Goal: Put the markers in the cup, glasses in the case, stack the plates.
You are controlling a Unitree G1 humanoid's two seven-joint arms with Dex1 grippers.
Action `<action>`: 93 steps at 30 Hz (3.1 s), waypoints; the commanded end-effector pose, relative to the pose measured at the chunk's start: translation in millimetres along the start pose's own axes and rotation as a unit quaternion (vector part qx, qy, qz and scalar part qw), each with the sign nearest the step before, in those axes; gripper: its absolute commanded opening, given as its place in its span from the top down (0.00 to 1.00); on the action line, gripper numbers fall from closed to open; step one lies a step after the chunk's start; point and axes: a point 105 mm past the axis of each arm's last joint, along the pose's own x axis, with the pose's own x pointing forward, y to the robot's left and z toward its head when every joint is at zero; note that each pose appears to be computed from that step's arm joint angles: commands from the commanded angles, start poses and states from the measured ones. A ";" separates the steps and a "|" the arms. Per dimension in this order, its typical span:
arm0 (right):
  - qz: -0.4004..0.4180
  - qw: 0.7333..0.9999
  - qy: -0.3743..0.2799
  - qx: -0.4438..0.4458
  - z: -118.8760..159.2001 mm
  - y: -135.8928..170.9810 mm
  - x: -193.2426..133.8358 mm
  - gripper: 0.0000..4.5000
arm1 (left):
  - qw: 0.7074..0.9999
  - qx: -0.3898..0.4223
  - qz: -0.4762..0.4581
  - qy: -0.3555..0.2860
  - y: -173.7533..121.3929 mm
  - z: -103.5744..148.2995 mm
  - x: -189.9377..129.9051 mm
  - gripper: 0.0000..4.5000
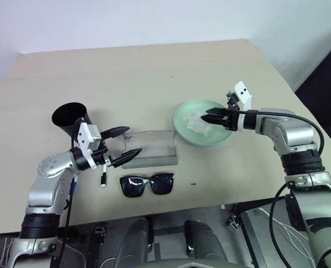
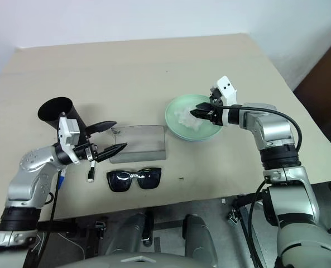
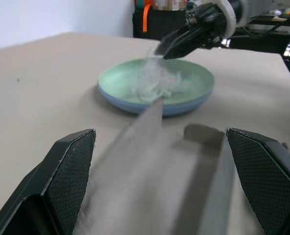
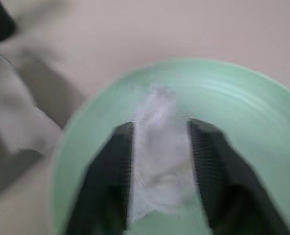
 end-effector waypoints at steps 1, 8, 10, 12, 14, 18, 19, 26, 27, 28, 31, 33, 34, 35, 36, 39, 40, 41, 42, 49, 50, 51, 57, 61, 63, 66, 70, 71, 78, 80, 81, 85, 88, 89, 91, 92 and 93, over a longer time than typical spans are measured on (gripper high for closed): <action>0.011 0.999 -0.025 -0.034 22.8 2.5 -1.0 0.31 | 1.000 0.017 -0.002 -0.017 -5.2 16.7 -4.8 0.00; 0.107 0.992 -0.067 -0.024 47.8 32.2 -12.5 0.01 | 1.000 0.011 0.009 -0.008 -15.1 25.4 -18.4 0.00; 0.161 0.984 -0.073 -0.013 53.2 50.2 -14.5 0.01 | 1.000 0.007 0.013 -0.002 -17.6 29.1 -24.3 0.00; 0.204 0.977 -0.066 -0.006 58.1 67.5 -11.1 0.01 | 1.000 0.004 0.020 0.009 -19.6 31.5 -32.7 0.00; 0.240 0.969 -0.043 -0.030 56.9 85.6 -2.7 0.01 | 0.999 0.005 0.031 0.024 -20.5 31.2 -43.2 0.00; 0.337 0.940 -0.027 -0.048 65.7 122.9 8.6 0.01 | 0.998 -0.008 0.050 0.040 -25.5 33.0 -63.1 0.00; 0.359 0.932 -0.023 -0.051 68.5 131.4 11.7 0.01 | 0.997 -0.011 0.055 0.047 -25.7 31.8 -68.0 0.00; 0.462 0.880 0.065 -0.093 54.4 177.4 33.9 0.01 | 0.994 -0.010 0.093 0.053 -18.1 22.2 -80.0 0.00; 0.475 0.870 0.087 -0.098 48.1 183.3 37.0 0.01 | 0.994 -0.012 0.095 0.053 -18.5 19.3 -78.7 0.00; 0.482 0.863 0.110 -0.105 41.4 187.5 40.5 0.01 | 0.994 -0.015 0.096 0.049 -19.3 17.0 -77.2 0.00; 0.501 0.840 0.165 -0.128 23.1 196.4 47.2 0.01 | 0.994 -0.021 0.098 0.043 -22.3 13.3 -73.2 0.00; 0.515 0.828 0.183 -0.128 18.5 200.6 48.1 0.01 | 0.994 -0.022 0.100 0.045 -23.8 11.6 -73.0 0.00; 0.513 0.826 0.196 -0.128 15.3 200.8 52.0 0.01 | 0.994 -0.021 0.102 0.045 -24.1 11.1 -73.1 0.00; 0.510 0.825 0.207 -0.128 12.4 200.6 55.9 0.01 | 0.993 -0.021 0.104 0.046 -24.2 10.6 -73.3 0.00; 0.508 0.824 0.215 -0.128 10.3 200.0 58.8 0.01 | 0.993 -0.020 0.106 0.046 -24.4 10.3 -73.3 0.00; 0.508 0.817 0.239 -0.135 4.5 197.5 62.4 0.01 | 0.993 -0.020 0.107 0.046 -26.2 9.3 -72.6 0.00; 0.506 0.815 0.246 -0.138 2.5 196.3 63.2 0.01 | 0.993 -0.020 0.107 0.046 -26.6 9.2 -72.0 0.00; 0.505 0.814 0.251 -0.139 0.7 195.9 63.9 0.01 | 0.993 -0.020 0.107 0.046 -27.1 8.8 -71.5 0.00; 0.507 0.811 0.258 -0.137 -1.8 196.8 64.7 0.01 | 0.993 -0.021 0.107 0.046 -27.5 7.7 -71.2 0.00; 0.514 0.798 0.283 -0.136 -13.2 207.1 72.5 0.01 | 0.993 -0.023 0.104 0.044 -29.3 3.7 -66.1 0.00; 0.515 0.797 0.286 -0.135 -14.7 208.1 73.6 0.01 | 0.993 -0.023 0.103 0.044 -30.1 2.9 -65.2 0.00; 0.515 0.796 0.289 -0.134 -16.1 208.8 74.5 0.01 | 0.994 -0.024 0.102 0.045 -30.8 2.3 -64.5 0.00; 0.514 0.793 0.303 -0.124 -26.5 214.3 80.8 0.01 | 0.994 -0.024 0.100 0.046 -33.0 0.1 -62.2 0.00; 0.511 0.798 0.297 -0.118 -23.7 216.7 85.5 0.09 | 0.993 -0.023 0.101 0.047 -33.7 -1.1 -62.4 0.00; 0.504 0.802 0.297 -0.117 -23.8 216.3 88.9 0.21 | 0.993 -0.023 0.103 0.047 -33.6 -1.1 -62.4 0.00; 0.496 0.809 0.293 -0.113 -22.5 215.5 92.9 0.44 | 0.993 -0.021 0.104 0.047 -33.3 -1.1 -62.6 0.00; 0.492 0.813 0.288 -0.113 -19.5 213.9 93.4 0.73 | 0.993 -0.021 0.104 0.048 -33.3 -1.9 -63.1 0.00; 0.494 0.813 0.286 -0.112 -17.9 214.0 92.6 0.82 | 0.993 -0.021 0.104 0.048 -33.2 -2.3 -63.3 0.00; 0.504 0.813 0.271 -0.108 -5.0 215.7 85.9 0.99 | 0.993 -0.022 0.104 0.049 -30.6 -3.4 -63.9 0.00; 0.506 0.815 0.263 -0.108 1.2 215.8 83.4 0.99 | 0.993 -0.022 0.104 0.049 -30.0 -3.2 -64.7 0.00; 0.506 0.816 0.258 -0.107 5.3 215.5 82.0 0.99 | 0.993 -0.022 0.105 0.050 -29.6 -2.9 -65.6 0.00; 0.501 0.828 0.229 -0.102 29.2 207.8 74.9 0.99 | 0.992 -0.022 0.115 0.049 -28.1 0.7 -72.0 0.00; 0.489 0.842 0.203 -0.103 50.8 196.2 69.5 0.99 | 0.990 -0.019 0.127 0.056 -27.6 2.0 -82.1 0.00; 0.485 0.845 0.197 -0.104 56.0 192.9 68.6 0.99 | 0.990 -0.019 0.129 0.059 -27.8 2.1 -84.9 0.00; 0.474 0.855 0.183 -0.104 67.5 184.0 68.1 0.99 | 0.988 -0.017 0.140 0.069 -26.4 2.2 -93.6 0.00; 0.468 0.860 0.177 -0.106 72.0 179.8 68.7 0.99 | 0.986 -0.015 0.146 0.073 -25.5 2.7 -97.8 0.00; 0.461 0.864 0.171 -0.108 76.3 175.7 70.1 0.99 | 0.985 -0.014 0.156 0.073 -24.0 4.5 -102.6 0.00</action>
